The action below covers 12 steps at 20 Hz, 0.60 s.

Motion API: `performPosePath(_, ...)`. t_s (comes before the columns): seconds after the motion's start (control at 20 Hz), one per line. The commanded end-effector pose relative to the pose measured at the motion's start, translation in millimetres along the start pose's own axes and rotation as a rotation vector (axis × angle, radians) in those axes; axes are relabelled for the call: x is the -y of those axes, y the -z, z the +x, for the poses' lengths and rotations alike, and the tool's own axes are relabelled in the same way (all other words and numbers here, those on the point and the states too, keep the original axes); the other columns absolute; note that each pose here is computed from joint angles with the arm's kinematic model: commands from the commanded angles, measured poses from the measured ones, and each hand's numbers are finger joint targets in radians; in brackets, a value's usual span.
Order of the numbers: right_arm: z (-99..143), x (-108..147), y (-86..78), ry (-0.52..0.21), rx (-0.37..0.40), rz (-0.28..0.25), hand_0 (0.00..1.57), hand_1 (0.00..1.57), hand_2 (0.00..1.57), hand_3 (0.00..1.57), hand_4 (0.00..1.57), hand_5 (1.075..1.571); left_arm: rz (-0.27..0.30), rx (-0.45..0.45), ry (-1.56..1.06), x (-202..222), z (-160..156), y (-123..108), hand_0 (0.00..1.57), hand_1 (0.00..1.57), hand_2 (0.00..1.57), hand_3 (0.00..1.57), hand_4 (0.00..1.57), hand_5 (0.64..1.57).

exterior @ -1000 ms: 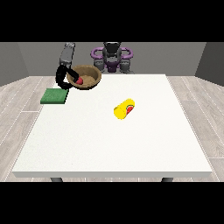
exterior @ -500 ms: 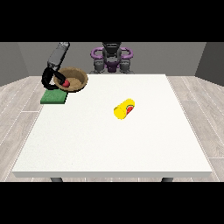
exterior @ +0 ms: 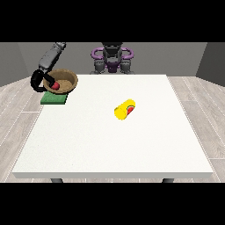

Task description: Pick the cup and pour the ball into the bowl, then pick the bowl and place it on the pad

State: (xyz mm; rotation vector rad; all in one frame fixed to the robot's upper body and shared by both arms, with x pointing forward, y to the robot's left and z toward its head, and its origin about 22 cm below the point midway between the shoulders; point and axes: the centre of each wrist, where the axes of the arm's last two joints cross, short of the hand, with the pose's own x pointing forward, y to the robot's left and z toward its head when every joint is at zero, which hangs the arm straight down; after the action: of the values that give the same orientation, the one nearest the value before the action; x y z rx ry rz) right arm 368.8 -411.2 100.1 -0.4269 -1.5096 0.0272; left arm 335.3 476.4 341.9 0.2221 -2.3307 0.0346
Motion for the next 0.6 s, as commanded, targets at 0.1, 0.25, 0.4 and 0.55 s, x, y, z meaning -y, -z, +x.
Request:
performPosePath(0.1, 5.4, 23.4, 8.2, 0.054, 0.035, -0.007, 1.57, 1.57, 1.57, 0.87, 1.29, 1.541, 0.010, 0.038, 0.014, -7.2, 31.7, 9.8, 0.00, 0.00, 0.00, 0.00, 0.15, 1.535)
performPosePath(0.25, 12.9, 60.0, 7.8, 0.029, 0.090, -0.093, 1.57, 1.57, 1.57, 0.59, 1.30, 1.552, -0.020, 0.142, -0.001, 6.1, 50.4, 15.0, 0.00, 0.00, 0.00, 0.00, 0.13, 1.532)
performPosePath(0.4, -1.3, 66.8, 4.2, 0.033, 0.077, -0.084, 1.57, 1.57, 1.57, 0.21, 1.29, 1.554, -0.036, 0.113, -0.012, 9.2, 57.4, 15.5, 0.00, 0.00, 0.00, 0.00, 0.07, 1.533)
performPosePath(0.55, 18.9, 80.5, 8.1, 0.005, 0.078, -0.060, 1.57, 1.57, 1.57, 0.58, 1.25, 1.559, -0.008, 0.101, -0.009, 4.8, 60.8, 15.1, 0.00, 0.00, 0.00, 0.00, 0.00, 1.528)
